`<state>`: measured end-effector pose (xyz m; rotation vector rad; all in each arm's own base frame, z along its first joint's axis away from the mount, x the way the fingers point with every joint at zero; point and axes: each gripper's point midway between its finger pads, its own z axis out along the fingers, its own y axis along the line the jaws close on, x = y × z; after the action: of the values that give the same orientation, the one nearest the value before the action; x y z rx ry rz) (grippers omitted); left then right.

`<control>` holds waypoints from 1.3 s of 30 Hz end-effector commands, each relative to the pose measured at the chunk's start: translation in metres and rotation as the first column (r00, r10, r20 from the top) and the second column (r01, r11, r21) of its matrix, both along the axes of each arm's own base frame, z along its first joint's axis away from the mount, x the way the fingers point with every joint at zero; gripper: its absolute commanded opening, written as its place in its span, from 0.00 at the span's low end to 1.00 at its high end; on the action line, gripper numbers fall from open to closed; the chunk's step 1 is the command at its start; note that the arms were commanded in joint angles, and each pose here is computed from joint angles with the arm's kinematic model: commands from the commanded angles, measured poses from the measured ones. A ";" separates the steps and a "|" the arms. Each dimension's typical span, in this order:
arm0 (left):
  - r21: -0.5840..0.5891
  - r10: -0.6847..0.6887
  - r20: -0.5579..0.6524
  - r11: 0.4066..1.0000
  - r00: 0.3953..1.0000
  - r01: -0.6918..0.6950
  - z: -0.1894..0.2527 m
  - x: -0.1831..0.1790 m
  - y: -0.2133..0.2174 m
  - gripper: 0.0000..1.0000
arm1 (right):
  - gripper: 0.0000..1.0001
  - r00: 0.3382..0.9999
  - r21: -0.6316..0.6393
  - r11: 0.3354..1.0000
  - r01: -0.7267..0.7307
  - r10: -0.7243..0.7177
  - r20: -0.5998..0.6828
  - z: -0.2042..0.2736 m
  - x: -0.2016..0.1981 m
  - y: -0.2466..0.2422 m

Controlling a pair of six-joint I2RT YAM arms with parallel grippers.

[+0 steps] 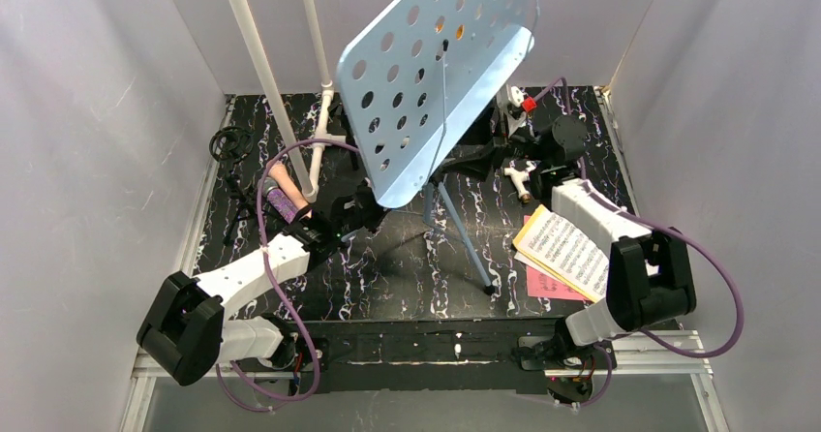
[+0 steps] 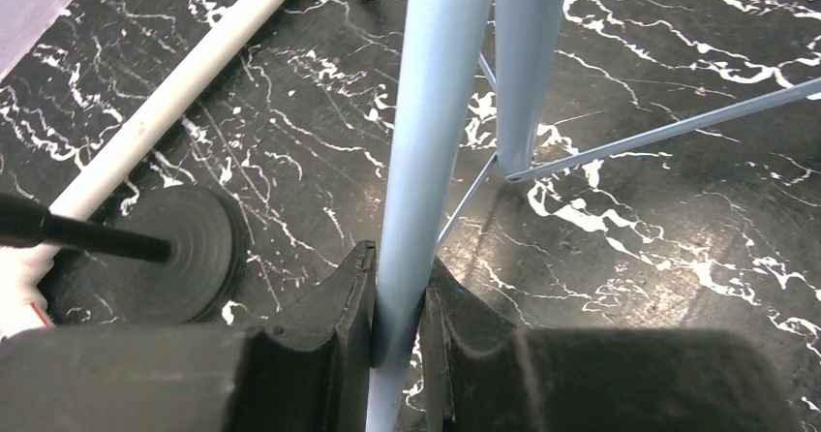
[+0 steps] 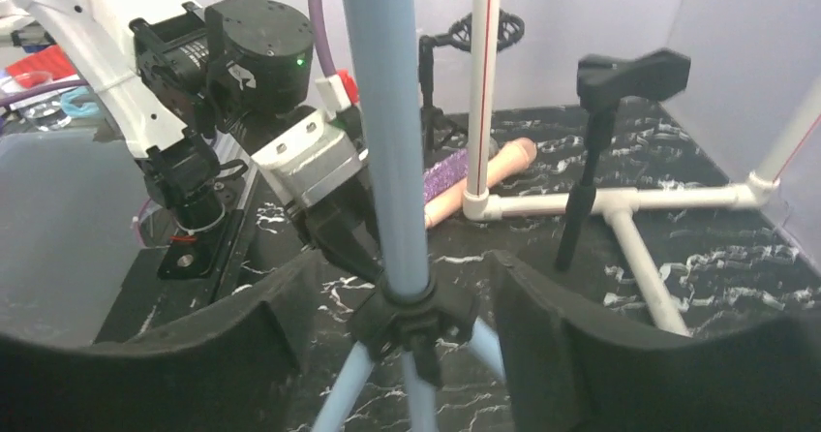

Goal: Pack up the instrument practice props
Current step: Place the music stand at the center of the board, then adjust the music stand at the center of the board.

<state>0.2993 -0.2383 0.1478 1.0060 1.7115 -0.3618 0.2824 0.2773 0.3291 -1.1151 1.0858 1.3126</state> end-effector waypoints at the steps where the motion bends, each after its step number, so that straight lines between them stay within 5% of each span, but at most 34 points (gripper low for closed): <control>1: -0.067 0.131 -0.004 0.989 0.991 -0.131 0.015 0.015 0.016 0.00 | 0.77 0.997 -0.066 0.996 0.060 -0.063 -0.034 0.000 0.002 -0.007; 9: -0.074 0.111 -0.030 0.991 0.993 -0.113 0.010 0.013 0.013 0.00 | 0.90 0.977 -0.103 0.988 0.112 -0.129 -0.170 -0.009 -0.005 -0.021; 14: -0.091 0.104 -0.040 0.990 0.994 -0.107 0.012 0.009 0.013 0.33 | 0.95 0.922 -0.127 0.972 0.195 -0.226 -0.313 -0.023 0.005 -0.033; 18: -0.160 0.110 -0.062 0.980 0.992 -0.119 0.026 0.001 0.013 0.72 | 0.95 0.880 -0.145 0.974 0.176 -0.221 -0.420 -0.032 0.001 -0.034; 22: -0.254 0.147 -0.123 0.951 0.981 -0.174 0.043 -0.009 0.017 0.97 | 0.96 0.873 -0.151 0.970 0.190 -0.238 -0.426 -0.041 -0.007 -0.037; 29: -0.400 0.200 -0.411 0.837 0.889 -0.373 0.057 -0.052 0.033 0.98 | 0.98 0.865 -0.194 0.949 0.249 -0.308 -0.396 -0.061 -0.010 -0.057; 33: -0.505 0.089 -0.587 0.737 0.805 -0.450 0.066 -0.090 0.029 0.98 | 0.98 0.835 -0.215 0.931 0.296 -0.361 -0.415 -0.082 -0.009 -0.072; 39: -0.554 -0.002 -0.676 0.661 0.737 -0.506 0.070 -0.117 0.007 0.98 | 0.98 0.808 -0.216 0.910 0.354 -0.414 -0.419 -0.092 -0.003 -0.089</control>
<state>0.2034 -0.2126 0.2280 0.1464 1.8952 -1.0372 0.2731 0.1978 0.2316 -0.6281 1.7123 1.2756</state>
